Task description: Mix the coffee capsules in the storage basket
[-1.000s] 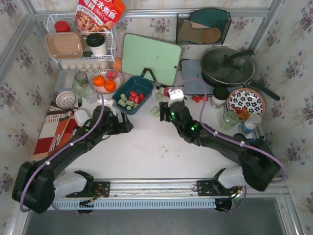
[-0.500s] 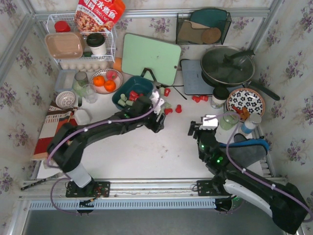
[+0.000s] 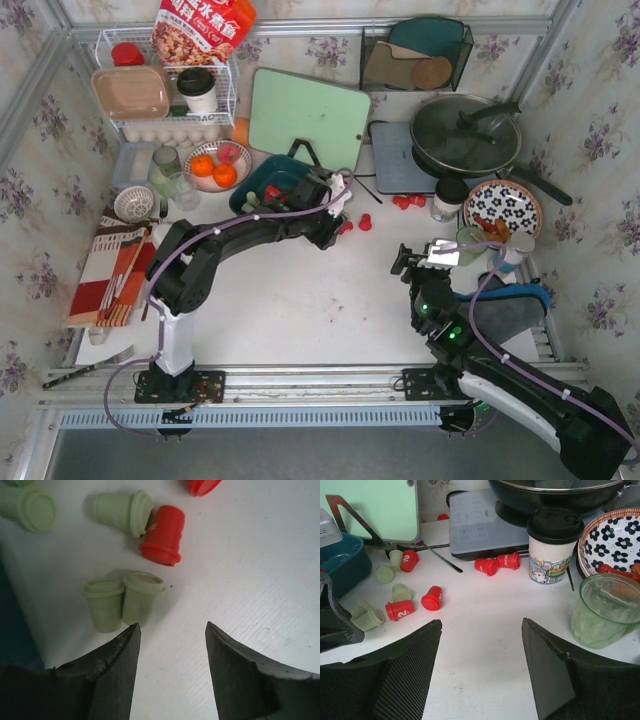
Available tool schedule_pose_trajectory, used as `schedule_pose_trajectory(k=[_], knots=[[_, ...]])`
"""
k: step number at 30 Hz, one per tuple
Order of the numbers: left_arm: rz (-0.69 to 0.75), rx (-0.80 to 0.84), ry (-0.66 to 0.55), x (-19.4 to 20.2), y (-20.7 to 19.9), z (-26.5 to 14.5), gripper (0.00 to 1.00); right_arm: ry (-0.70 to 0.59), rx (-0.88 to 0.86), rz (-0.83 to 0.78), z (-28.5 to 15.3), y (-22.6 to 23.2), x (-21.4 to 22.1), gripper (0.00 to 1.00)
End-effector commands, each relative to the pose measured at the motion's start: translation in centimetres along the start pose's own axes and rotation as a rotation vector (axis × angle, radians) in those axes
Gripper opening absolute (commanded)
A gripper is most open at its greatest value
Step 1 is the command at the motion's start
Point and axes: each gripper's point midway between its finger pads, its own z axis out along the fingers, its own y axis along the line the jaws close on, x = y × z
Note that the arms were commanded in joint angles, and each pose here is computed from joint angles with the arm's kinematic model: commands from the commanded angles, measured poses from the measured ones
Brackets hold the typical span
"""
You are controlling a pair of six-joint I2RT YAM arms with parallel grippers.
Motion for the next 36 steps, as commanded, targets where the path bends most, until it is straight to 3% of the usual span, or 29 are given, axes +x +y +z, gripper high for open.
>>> schedule_pose_trajectory(k=[1,14,36], knots=[[0.008,0.017,0.053,1.1,0.3,0.2,0.58,-0.006,0.010,0.010,0.2,0.1,-0.4,0.72],[0.024,-0.010,0.052,0.2,1.9,1.2,0.58,0.016,0.001,-0.022,0.5,0.5,0.3,0.73],[0.019,-0.001,0.121,2.2,2.1,2.4,0.54,0.021,-0.009,-0.027,0.6,0.8,0.3,0.73]])
